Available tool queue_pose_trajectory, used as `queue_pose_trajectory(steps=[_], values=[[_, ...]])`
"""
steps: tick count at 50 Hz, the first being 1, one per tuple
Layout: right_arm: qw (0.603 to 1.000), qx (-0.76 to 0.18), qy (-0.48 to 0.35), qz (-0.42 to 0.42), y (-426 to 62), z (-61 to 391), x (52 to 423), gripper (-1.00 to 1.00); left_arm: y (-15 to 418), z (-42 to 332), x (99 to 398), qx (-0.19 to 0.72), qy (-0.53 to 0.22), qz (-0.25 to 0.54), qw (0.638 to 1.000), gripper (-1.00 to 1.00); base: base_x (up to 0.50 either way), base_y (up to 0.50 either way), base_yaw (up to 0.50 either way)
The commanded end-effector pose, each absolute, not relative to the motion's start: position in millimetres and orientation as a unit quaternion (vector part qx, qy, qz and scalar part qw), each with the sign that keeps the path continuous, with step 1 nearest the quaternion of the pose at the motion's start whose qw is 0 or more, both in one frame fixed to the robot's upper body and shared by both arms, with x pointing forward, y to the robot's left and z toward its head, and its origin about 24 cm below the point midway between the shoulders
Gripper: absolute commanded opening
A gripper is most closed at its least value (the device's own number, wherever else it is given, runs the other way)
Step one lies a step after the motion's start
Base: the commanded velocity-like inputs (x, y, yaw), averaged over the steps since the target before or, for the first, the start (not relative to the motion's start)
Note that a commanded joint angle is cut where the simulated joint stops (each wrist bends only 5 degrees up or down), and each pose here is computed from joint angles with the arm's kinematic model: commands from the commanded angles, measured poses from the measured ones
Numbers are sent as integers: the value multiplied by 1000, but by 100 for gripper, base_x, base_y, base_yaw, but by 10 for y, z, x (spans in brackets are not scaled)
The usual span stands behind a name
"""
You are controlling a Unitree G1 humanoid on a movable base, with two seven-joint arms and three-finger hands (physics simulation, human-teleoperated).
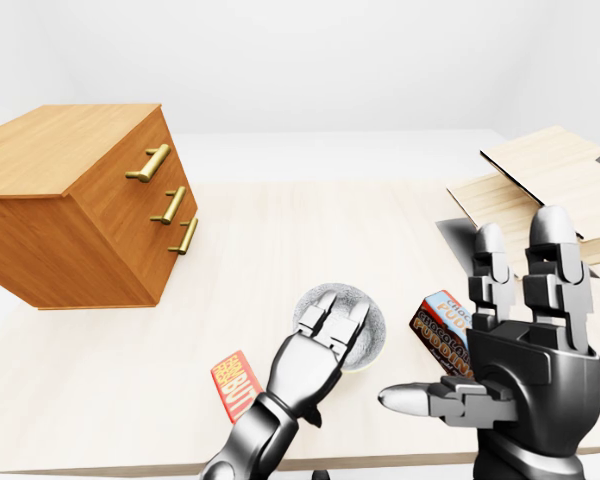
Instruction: Close the top drawer of the cabinet and put the bowl on top of it.
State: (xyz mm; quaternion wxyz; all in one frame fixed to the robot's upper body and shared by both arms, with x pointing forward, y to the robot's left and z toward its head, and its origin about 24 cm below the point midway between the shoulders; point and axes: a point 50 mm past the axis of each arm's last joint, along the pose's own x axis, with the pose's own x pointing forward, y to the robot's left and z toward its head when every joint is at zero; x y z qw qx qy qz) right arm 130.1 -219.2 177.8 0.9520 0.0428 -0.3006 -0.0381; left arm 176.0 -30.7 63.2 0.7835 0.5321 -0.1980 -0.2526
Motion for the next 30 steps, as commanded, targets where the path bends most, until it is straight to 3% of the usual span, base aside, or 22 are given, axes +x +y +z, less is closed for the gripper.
queue_pose_trajectory(steps=[1, 30], values=[[954, 43, -296, -36, -2179, 1761, 1321, 100, -275, 503, 1827, 538, -172, -254, 785, 100, 0, 0, 0], [955, 44, -292, -33, -2173, 1747, 1322, 100, -271, 273, 1986, 553, -130, -252, 783, 100, 0, 0, 0]])
